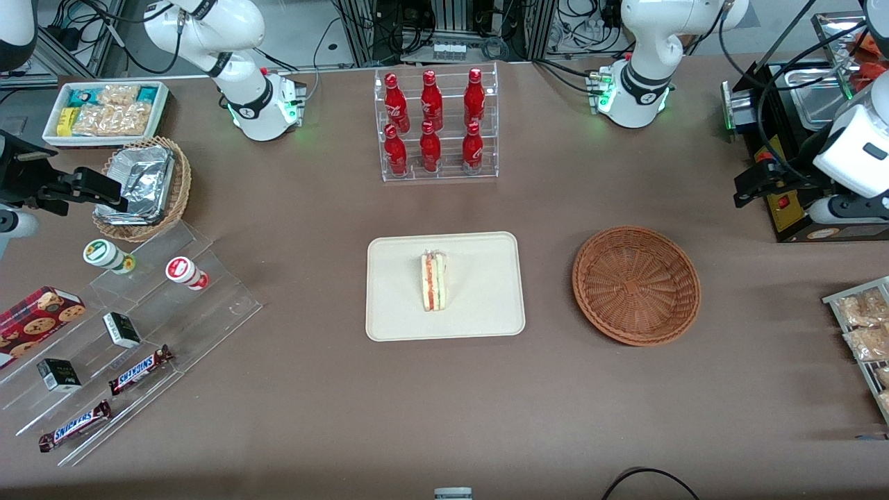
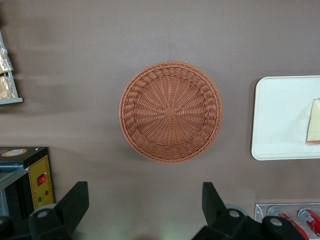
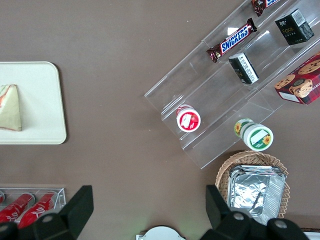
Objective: Place sandwich from basket to tray
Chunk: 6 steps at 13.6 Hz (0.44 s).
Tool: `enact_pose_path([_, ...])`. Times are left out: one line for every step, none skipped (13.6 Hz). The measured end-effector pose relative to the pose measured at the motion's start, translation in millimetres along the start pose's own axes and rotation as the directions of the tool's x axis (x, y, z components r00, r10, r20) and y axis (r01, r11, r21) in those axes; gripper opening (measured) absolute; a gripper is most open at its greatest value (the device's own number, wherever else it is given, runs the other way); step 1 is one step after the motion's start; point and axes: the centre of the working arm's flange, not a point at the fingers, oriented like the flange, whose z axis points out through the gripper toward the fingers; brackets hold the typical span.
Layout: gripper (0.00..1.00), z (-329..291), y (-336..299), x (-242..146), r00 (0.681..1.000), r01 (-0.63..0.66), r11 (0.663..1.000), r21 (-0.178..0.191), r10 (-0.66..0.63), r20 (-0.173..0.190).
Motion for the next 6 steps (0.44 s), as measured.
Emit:
enact_pose_path([1.0,-2.6,-0.9,0.9,1.0,0.002,1.0,-0.001,-0.002,-0.009])
enact_pose_path([1.0,-5.0,-2.6,1.3,1.0,0.005,1.0,-0.001,-0.005,-0.017])
enact_pose_path([1.0,-6.7,-4.9,1.5,1.0,0.009,1.0,-0.002,-0.009,-0.021])
enact_pose_path([1.0,-7.3,-7.3,1.6,1.0,0.013,1.0,-0.002,-0.013,-0.022])
enact_pose_path([1.0,-7.0,-9.0,1.9,1.0,0.016,1.0,-0.002,-0.017,-0.021])
enact_pose_path([1.0,-6.6,-9.8,2.1,1.0,0.018,1.0,-0.002,-0.018,-0.02])
